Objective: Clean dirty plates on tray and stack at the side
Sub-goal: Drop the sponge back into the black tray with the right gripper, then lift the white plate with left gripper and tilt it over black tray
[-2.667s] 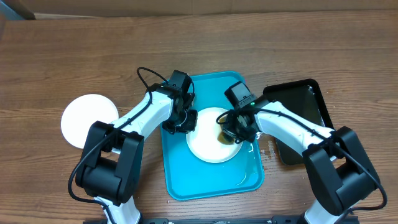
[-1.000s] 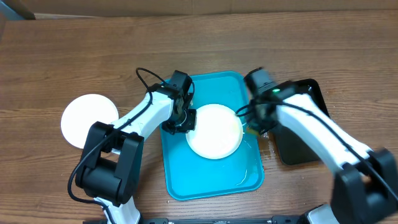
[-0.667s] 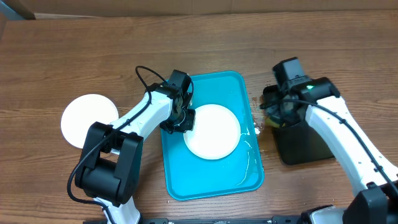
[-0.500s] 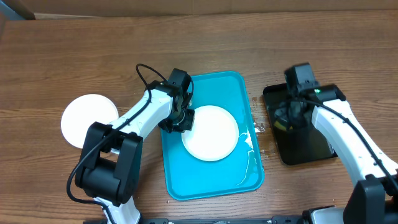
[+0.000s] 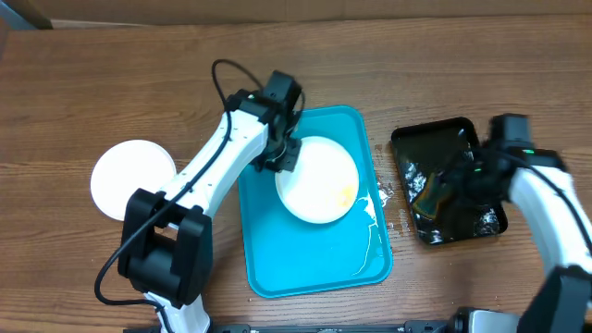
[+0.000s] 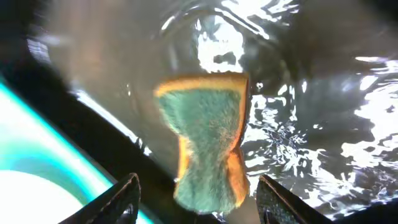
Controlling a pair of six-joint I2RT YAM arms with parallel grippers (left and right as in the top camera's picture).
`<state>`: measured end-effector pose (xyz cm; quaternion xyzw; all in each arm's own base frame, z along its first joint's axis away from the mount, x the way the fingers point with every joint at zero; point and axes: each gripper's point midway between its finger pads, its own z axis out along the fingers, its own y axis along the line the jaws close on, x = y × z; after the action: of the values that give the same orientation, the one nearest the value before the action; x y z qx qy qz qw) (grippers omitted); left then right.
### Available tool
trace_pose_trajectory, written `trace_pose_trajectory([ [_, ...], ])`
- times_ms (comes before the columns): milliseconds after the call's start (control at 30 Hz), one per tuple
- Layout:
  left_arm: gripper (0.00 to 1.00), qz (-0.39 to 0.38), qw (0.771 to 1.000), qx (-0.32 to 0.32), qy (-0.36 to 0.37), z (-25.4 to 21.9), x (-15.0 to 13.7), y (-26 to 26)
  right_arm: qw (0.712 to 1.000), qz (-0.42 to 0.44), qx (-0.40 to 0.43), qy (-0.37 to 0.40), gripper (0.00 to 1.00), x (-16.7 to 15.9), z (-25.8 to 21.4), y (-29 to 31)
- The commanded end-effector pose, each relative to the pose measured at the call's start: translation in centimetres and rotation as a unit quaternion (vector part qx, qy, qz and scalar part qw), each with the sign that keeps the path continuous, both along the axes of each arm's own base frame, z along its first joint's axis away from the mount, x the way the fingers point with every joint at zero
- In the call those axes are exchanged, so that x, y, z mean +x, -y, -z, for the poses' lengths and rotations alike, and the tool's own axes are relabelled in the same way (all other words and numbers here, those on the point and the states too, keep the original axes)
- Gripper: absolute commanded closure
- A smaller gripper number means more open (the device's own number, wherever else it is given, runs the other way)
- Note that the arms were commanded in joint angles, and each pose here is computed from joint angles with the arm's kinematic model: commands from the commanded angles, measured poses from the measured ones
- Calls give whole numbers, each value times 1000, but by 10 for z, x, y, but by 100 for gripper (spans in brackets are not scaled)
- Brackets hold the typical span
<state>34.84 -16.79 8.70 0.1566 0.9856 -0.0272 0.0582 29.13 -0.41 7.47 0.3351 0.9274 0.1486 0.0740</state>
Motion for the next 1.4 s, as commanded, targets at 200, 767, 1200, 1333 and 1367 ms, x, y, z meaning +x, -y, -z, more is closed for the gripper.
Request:
trace_pose_trajectory([
  [200,96,76,981,-43,172,-79,39,94,994,36,20,104,36,-2,-68,30],
  [767,96,104,842,98,520,-174,58,197,996,45,14,79,36,-13,-63,34],
  [1200,96,167,770,169,592,-221,25,232,996,45,14,79,35,-13,-63,34],
  [1333,96,170,763,177,598,-225,21,235,996,45,14,79,35,-13,-63,34],
  [1367,96,170,763,177,598,-226,20,235,996,45,14,79,36,-13,-63,34],
])
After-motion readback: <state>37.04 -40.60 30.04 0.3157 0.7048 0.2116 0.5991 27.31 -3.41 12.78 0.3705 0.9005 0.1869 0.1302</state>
